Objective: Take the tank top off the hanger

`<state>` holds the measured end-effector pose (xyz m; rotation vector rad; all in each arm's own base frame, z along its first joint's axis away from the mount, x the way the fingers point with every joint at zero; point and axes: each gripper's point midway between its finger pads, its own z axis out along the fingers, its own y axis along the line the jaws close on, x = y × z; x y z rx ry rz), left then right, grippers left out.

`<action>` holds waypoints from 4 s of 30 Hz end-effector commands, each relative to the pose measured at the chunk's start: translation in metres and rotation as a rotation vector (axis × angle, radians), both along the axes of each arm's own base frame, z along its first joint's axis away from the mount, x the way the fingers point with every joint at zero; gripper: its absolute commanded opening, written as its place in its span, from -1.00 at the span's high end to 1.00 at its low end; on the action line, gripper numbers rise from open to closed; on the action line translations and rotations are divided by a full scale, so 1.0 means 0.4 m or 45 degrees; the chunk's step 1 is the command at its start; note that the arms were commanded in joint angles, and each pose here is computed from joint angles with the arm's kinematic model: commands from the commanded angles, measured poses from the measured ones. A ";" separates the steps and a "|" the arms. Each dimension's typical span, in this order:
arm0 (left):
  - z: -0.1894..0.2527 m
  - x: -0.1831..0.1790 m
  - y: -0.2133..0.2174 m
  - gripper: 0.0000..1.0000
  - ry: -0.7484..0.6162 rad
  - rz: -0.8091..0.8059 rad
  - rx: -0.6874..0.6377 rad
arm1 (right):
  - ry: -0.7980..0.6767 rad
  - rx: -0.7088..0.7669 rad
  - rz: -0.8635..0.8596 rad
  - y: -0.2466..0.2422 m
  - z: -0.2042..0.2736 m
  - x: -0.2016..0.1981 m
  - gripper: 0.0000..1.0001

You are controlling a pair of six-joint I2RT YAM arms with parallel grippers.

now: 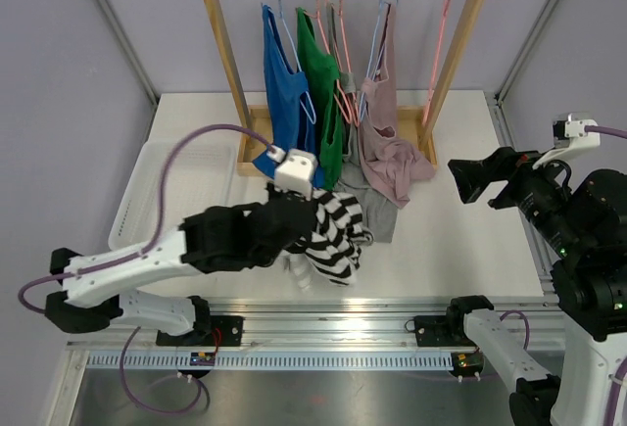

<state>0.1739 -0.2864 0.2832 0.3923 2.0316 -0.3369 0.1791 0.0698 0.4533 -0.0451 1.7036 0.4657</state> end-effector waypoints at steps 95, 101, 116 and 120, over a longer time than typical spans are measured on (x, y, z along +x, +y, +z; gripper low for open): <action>0.250 0.068 0.213 -0.98 -0.184 -0.149 -0.569 | -0.012 -0.096 0.029 0.202 0.163 0.308 1.00; 0.364 0.046 0.106 -0.98 -0.348 -0.288 -0.683 | 0.144 -0.057 0.229 0.188 0.034 0.125 1.00; 0.400 0.074 -0.261 -0.84 -0.341 -0.493 -0.677 | 0.222 0.049 0.626 0.147 -0.067 -0.232 1.00; 0.364 0.088 -0.314 -0.65 -0.317 -0.519 -0.643 | 0.234 0.044 0.670 0.150 -0.074 -0.253 1.00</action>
